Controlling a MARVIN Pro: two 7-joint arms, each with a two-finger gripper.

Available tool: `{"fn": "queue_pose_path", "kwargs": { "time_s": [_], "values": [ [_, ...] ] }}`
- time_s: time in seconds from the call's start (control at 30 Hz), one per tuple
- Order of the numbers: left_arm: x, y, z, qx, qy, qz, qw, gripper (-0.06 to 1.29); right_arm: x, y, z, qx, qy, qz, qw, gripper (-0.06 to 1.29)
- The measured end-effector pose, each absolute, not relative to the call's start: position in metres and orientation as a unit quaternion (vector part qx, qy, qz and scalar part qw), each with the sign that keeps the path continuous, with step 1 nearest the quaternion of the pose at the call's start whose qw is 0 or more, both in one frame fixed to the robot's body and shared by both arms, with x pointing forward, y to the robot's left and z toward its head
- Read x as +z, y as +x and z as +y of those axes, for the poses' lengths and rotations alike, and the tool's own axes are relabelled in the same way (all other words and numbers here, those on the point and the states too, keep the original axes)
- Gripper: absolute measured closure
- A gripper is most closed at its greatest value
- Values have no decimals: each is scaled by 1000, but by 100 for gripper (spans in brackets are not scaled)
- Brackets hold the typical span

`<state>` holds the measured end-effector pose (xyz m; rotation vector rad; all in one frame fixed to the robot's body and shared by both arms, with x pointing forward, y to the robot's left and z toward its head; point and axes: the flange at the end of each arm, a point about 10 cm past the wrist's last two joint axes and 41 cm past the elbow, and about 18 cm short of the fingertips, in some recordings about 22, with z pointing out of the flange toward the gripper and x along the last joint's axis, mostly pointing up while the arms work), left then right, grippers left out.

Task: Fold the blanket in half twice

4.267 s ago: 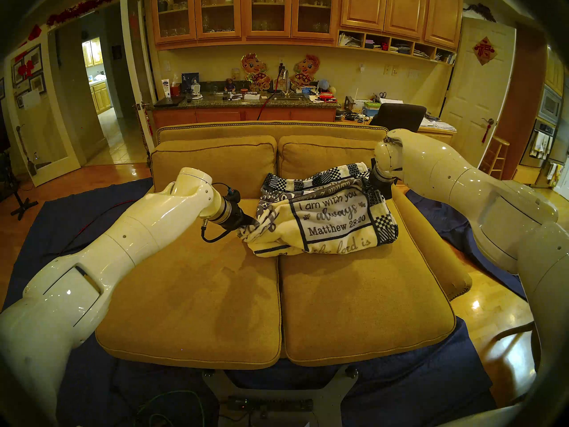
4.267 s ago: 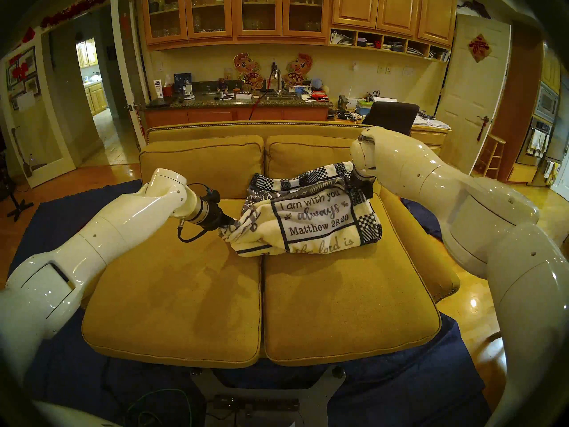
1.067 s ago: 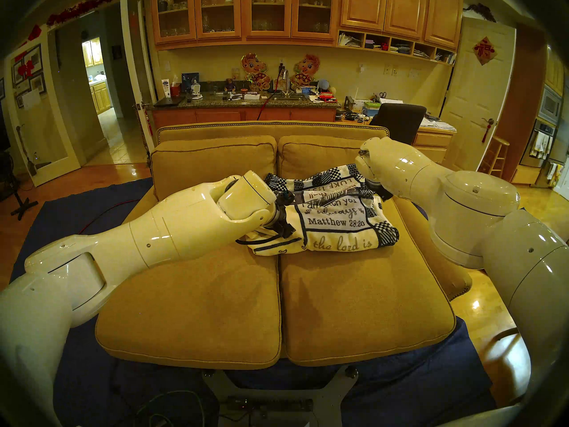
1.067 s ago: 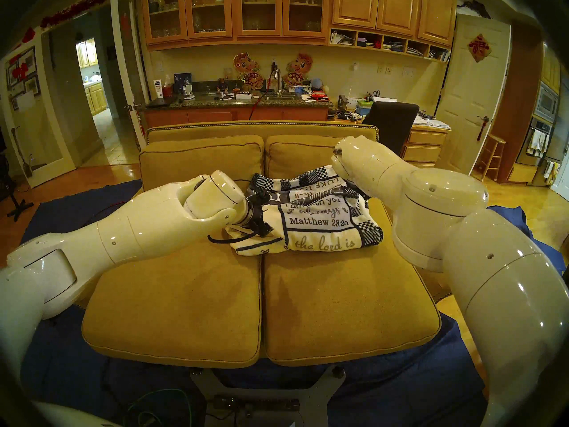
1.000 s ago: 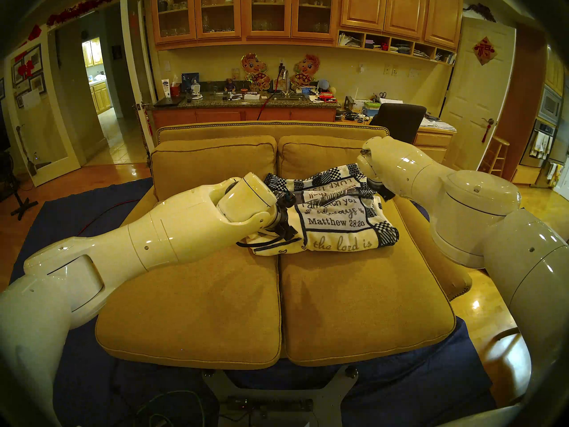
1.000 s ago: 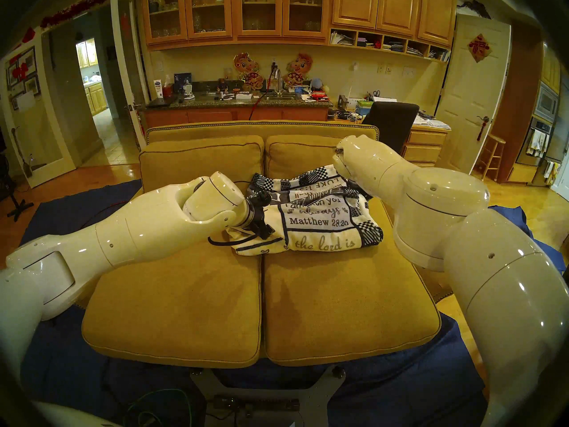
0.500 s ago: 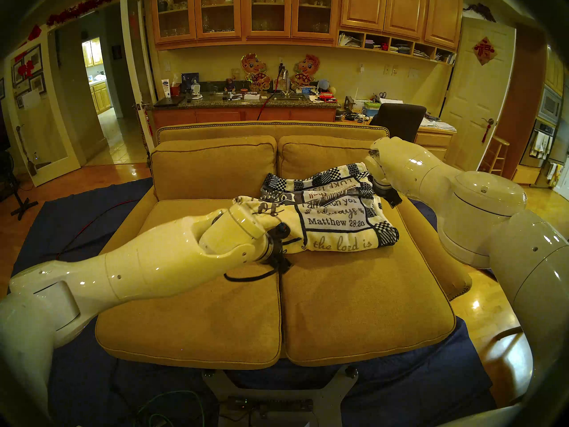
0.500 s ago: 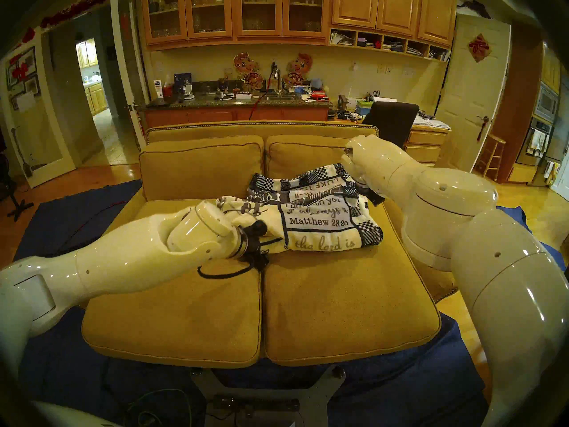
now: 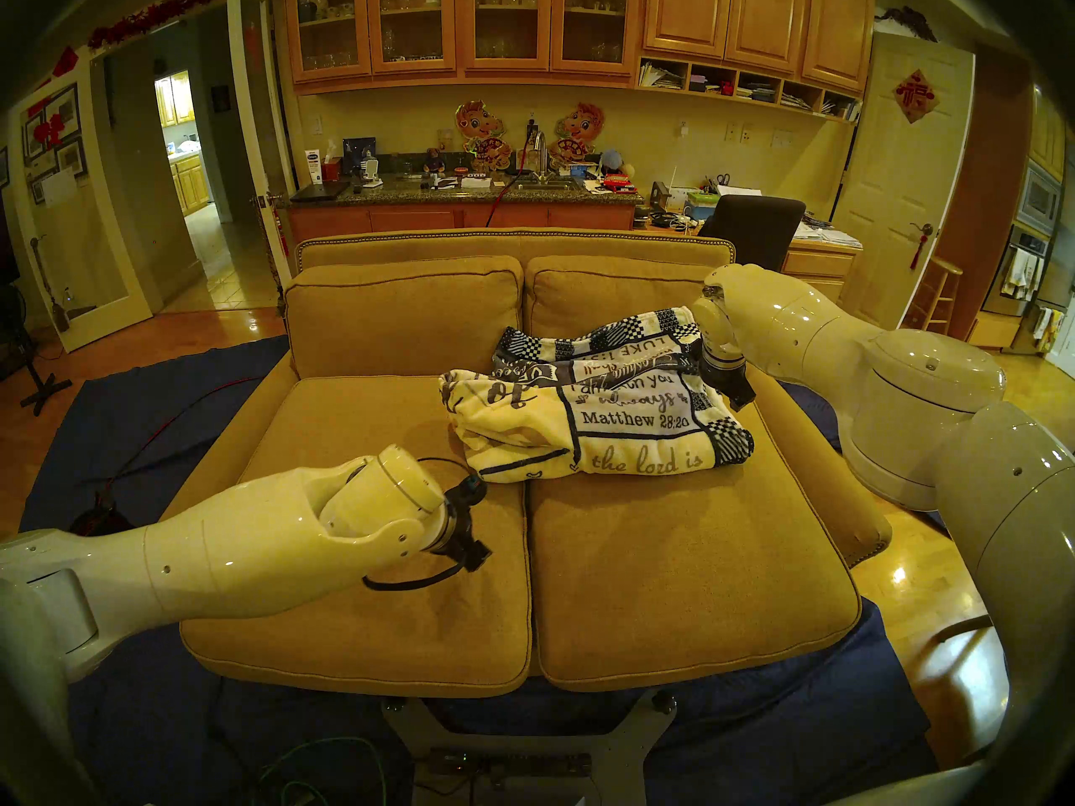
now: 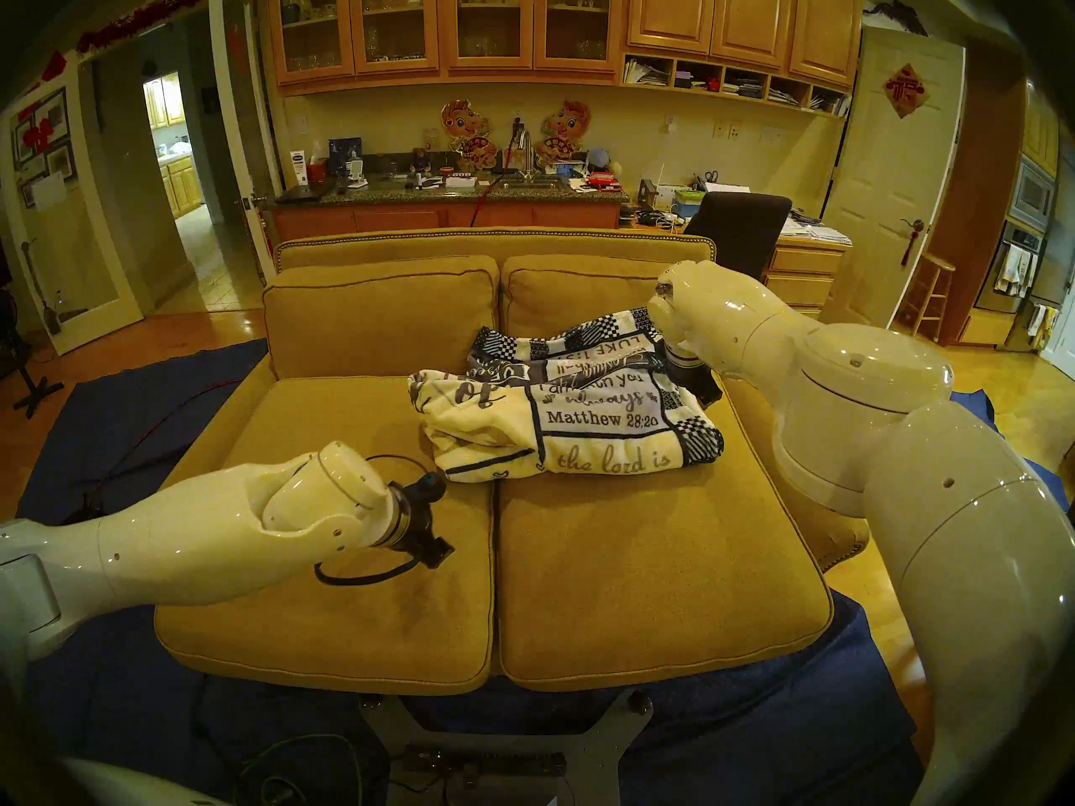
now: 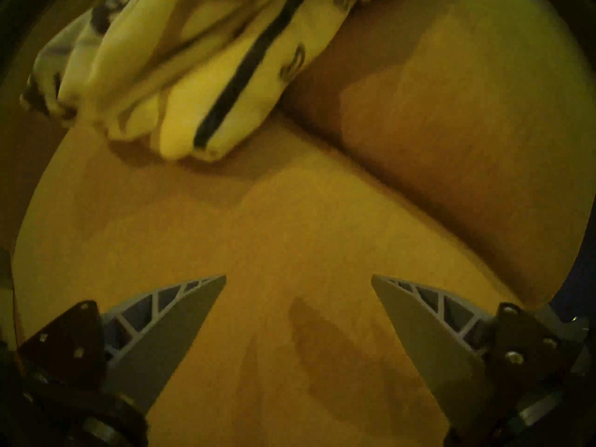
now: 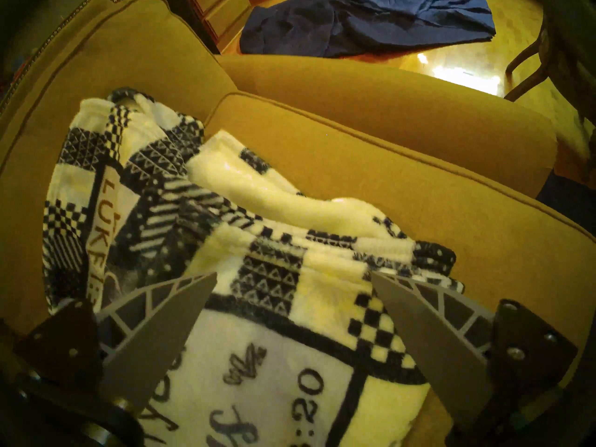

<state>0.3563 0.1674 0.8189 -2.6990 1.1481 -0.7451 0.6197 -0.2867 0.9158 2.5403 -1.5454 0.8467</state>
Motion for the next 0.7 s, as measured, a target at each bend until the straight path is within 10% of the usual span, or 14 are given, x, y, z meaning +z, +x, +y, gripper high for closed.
{"fn": "queue_pose_path", "kwargs": {
  "time_s": [0.7],
  "values": [
    [825,347,180,-251,-883,385,93,2,929,595,-280,208,864,-458,-5,0]
  ]
}}
